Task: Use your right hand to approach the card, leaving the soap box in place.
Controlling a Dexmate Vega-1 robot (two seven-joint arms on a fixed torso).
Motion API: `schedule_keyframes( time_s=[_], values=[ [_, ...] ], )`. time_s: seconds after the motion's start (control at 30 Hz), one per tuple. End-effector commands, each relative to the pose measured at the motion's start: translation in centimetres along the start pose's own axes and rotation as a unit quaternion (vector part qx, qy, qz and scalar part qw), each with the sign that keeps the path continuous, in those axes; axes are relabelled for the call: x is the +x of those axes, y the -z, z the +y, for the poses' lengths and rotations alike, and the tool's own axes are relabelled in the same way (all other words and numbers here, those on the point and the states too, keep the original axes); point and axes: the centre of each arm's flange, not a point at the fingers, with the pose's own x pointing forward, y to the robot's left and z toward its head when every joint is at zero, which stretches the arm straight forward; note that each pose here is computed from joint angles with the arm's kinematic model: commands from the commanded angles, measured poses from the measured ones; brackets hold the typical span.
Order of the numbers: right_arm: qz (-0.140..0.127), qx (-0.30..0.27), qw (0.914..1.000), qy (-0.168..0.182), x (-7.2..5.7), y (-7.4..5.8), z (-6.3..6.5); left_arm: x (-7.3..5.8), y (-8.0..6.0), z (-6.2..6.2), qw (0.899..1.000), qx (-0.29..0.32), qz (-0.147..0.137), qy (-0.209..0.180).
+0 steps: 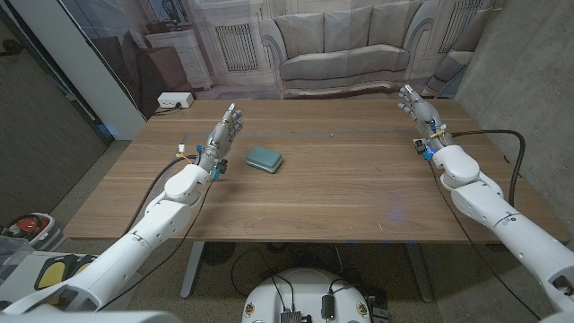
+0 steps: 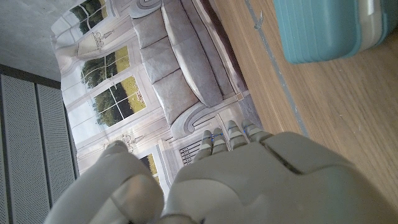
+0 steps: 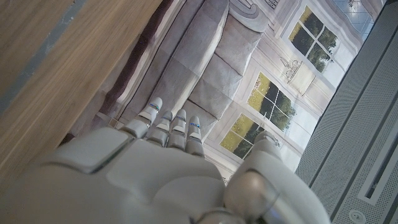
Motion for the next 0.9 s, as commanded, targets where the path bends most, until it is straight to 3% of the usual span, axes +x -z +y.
schedule_keyframes(
  time_s=[0.03, 0.9],
  values=[
    [0.001, -0.029, 0.9995, 0.01, -0.2, -0.3, -0.9, -0.3, 0.0, -0.5, 1.0, 0.001, 0.004, 0.001],
    [0.008, -0.057, 0.9984, -0.004, -0.5, -0.2, -3.1, -1.3, 0.1, -1.9, 1.0, 0.004, 0.019, -0.001]
  ],
)
